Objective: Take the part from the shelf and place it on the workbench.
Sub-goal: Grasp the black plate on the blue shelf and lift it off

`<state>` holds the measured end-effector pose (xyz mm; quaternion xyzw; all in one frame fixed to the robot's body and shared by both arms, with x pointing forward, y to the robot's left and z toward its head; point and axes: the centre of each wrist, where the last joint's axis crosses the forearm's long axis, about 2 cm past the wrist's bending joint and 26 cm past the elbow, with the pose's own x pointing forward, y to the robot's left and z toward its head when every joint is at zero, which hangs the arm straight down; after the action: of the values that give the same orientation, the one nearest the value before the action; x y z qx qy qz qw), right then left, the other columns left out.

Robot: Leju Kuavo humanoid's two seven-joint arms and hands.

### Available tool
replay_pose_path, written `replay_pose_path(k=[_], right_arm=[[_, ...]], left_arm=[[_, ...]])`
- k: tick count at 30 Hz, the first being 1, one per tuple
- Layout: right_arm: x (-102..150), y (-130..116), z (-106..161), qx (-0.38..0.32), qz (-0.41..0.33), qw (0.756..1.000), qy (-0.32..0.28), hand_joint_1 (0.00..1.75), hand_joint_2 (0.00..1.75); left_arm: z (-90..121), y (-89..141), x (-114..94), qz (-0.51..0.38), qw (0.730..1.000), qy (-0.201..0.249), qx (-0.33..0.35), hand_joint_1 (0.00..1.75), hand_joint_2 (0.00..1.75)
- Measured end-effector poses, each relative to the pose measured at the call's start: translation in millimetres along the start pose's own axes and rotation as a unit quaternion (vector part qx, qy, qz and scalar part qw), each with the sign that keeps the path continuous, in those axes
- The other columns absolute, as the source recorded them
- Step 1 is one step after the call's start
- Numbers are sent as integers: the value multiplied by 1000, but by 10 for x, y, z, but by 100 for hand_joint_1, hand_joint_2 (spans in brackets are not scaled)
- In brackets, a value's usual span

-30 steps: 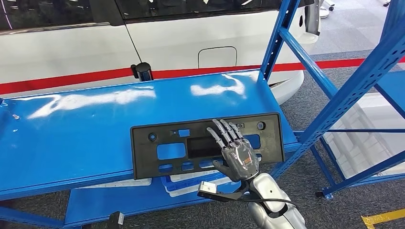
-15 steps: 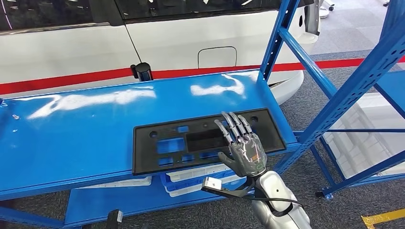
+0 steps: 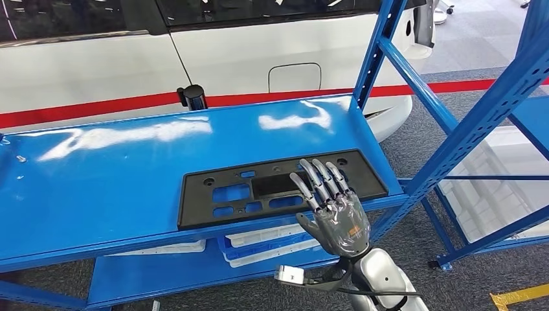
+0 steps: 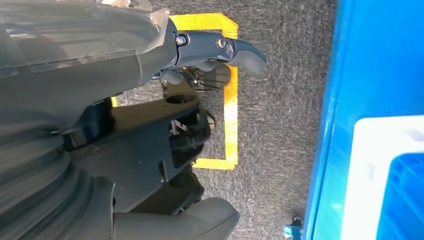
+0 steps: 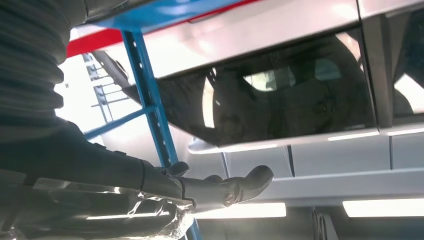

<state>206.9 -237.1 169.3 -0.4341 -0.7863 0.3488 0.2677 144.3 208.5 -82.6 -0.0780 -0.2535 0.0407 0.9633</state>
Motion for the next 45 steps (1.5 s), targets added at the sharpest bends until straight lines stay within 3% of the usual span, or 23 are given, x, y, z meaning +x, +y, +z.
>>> replay_pose_path(k=[11,25,32,45], right_arm=[[119,-320,244,-23,-1,1000,-6,0,175],[185,-372,510,13,-21,999,27,0,175],[244,-295,564,40,-48,997,50,0,175],[171,108,470,110,-71,990,59,0,175]], left_arm=[[32,121,-142,-3,1000,-6,2,0,175],[64,214,-260,-8,1000,-29,-10,0,175],[67,236,-269,-12,999,-29,-14,0,175],[67,248,-266,-13,1000,-22,-14,0,175]])
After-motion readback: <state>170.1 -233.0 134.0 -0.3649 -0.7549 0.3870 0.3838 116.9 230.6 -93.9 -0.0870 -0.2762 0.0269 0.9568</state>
